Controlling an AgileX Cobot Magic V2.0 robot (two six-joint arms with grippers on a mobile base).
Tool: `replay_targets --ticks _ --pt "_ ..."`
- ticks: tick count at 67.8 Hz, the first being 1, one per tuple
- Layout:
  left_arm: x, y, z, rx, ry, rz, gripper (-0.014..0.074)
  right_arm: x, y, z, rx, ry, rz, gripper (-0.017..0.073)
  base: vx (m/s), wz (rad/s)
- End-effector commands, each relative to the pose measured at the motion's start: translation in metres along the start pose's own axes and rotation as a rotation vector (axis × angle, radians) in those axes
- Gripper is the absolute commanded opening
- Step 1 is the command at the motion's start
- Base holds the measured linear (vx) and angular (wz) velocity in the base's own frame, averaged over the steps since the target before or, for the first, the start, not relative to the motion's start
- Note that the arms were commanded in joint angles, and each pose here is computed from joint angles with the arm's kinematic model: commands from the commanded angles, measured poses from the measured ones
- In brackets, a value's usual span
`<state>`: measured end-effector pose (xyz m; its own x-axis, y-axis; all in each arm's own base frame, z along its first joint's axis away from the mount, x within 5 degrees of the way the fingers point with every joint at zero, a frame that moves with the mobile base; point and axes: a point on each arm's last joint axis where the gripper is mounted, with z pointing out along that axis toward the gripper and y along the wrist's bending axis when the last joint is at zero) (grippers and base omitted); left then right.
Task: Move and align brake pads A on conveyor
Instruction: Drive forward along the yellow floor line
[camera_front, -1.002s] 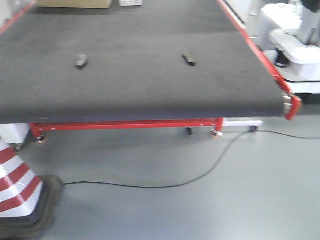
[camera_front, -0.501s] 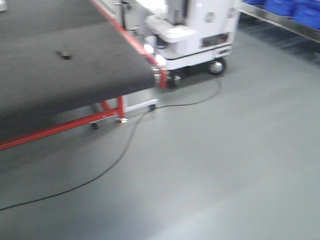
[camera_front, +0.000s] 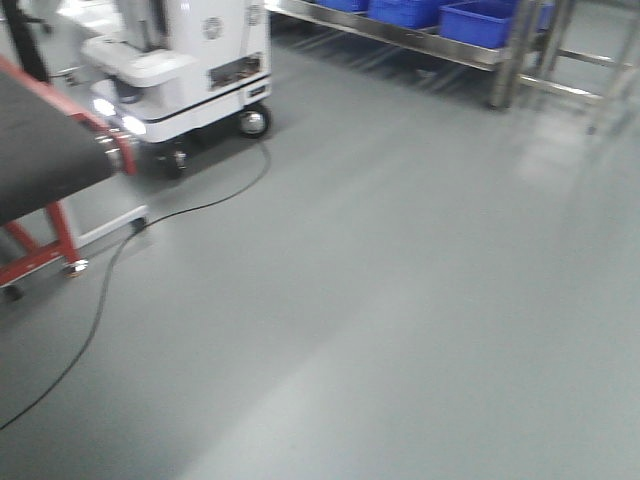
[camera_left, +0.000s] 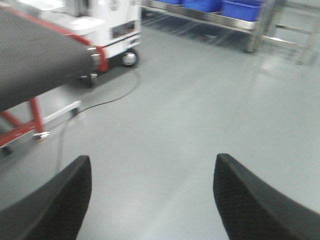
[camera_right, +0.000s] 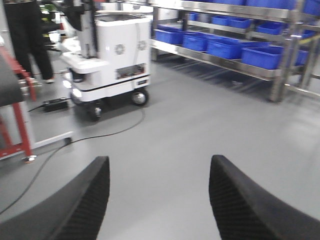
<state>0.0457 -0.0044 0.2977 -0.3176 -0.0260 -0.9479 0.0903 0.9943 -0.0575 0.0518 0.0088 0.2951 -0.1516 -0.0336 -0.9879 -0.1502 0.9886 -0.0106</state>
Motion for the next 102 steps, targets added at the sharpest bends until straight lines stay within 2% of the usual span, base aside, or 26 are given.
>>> replay_targets --ticks 1,69,102 --pt "-0.0128 -0.0012 -0.0014 0.011 -0.075 -0.005 0.0502 -0.0141 -0.0009 -0.0017 0.011 -0.088 -0.015 0.0415 -0.10 -0.65" --pt "-0.0128 -0.0012 -0.0014 0.011 -0.075 -0.005 0.0502 -0.0141 -0.0009 -0.0017 0.011 -0.088 -0.015 0.0415 -0.05 -0.81" --pt "-0.0128 -0.0012 -0.0014 0.011 -0.075 -0.005 0.0502 -0.0137 -0.0008 -0.0016 0.011 -0.084 -0.014 0.0415 0.16 -0.35"
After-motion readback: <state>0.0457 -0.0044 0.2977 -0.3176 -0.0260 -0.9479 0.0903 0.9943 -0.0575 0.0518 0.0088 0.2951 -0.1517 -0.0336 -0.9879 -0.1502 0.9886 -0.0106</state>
